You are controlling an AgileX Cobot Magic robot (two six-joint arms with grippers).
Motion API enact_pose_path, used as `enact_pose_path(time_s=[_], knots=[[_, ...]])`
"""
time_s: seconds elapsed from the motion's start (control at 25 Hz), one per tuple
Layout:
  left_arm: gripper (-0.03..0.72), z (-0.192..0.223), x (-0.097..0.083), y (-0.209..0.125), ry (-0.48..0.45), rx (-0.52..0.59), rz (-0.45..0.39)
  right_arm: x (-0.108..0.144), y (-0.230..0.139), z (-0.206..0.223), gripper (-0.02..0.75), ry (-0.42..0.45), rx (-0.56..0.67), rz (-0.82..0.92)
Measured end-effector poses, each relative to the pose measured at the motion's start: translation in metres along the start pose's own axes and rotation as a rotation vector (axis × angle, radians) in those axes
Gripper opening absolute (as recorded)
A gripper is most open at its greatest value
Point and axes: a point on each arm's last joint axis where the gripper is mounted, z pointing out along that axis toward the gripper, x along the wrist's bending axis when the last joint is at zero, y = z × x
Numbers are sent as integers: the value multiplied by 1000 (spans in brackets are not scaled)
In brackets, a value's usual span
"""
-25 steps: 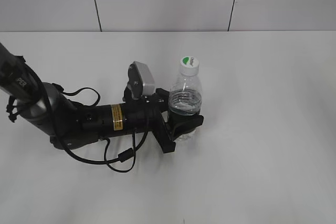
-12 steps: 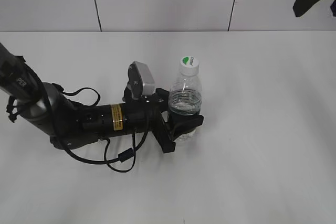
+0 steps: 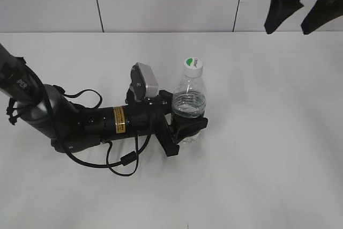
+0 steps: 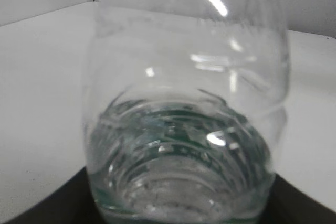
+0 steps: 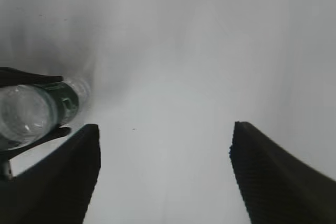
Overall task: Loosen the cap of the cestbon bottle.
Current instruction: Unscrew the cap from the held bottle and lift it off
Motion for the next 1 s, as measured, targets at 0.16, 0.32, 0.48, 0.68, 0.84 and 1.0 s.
enact_pose_path(time_s=[0.16,0.32,0.48,0.68,0.84,1.0], knots=[[403,0,0,0,0,0,0,29,-1,4,591,52,11,28],[403,0,0,0,0,0,0,59,-4,12,591,89,39,15],[403,0,0,0,0,0,0,80,-6,29,591,103,86,8],[403,0,0,0,0,0,0,103,-5,38,591,116,105,-20],[403,0,0,0,0,0,0,115,-2,36,591,130,90,-28],[403,0,0,0,0,0,0,119,1,40,591,134,92,-29]])
